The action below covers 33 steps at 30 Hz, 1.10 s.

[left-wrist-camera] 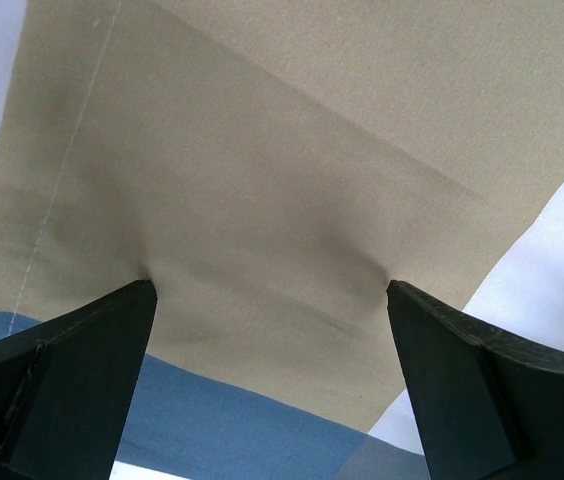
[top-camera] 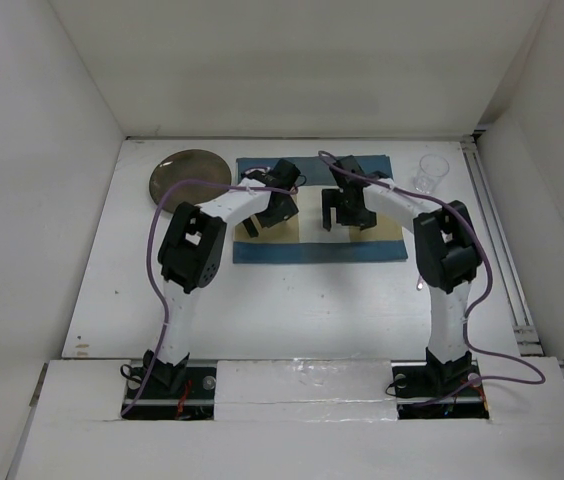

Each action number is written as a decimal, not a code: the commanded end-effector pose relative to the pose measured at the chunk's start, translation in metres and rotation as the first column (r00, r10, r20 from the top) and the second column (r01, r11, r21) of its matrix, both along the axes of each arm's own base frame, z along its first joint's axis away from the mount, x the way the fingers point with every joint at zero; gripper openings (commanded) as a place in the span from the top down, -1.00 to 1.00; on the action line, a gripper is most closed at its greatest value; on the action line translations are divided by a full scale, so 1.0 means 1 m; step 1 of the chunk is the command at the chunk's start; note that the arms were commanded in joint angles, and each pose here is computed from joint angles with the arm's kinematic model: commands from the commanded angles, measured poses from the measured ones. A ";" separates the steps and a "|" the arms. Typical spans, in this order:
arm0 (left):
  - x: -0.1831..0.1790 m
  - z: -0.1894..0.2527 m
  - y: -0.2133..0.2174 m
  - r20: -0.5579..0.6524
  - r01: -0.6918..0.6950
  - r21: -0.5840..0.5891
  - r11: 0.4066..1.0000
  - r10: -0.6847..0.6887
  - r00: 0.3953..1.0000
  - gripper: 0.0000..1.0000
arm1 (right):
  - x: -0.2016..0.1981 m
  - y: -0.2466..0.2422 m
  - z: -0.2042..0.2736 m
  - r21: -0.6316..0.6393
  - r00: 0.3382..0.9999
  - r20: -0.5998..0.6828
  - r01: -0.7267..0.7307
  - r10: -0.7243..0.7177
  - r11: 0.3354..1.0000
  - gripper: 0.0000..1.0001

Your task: Set the dinner table for one person

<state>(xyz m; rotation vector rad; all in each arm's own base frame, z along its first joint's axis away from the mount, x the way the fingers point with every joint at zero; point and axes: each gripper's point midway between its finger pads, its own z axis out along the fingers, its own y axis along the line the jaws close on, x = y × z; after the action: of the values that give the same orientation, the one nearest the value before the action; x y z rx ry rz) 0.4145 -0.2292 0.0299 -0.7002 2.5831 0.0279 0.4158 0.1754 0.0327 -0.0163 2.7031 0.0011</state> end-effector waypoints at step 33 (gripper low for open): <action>-0.065 0.268 0.123 0.615 -0.115 -0.034 0.993 0.112 0.780 -1.00 | -0.196 -0.079 0.362 0.334 0.523 0.834 -0.223 -0.177 0.916 -1.00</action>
<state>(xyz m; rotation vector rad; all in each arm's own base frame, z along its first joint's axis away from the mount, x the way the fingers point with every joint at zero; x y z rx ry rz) 0.3484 -0.1138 0.2959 -0.6783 1.9395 -0.1621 0.2287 0.0965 0.3980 0.0718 1.6362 0.4162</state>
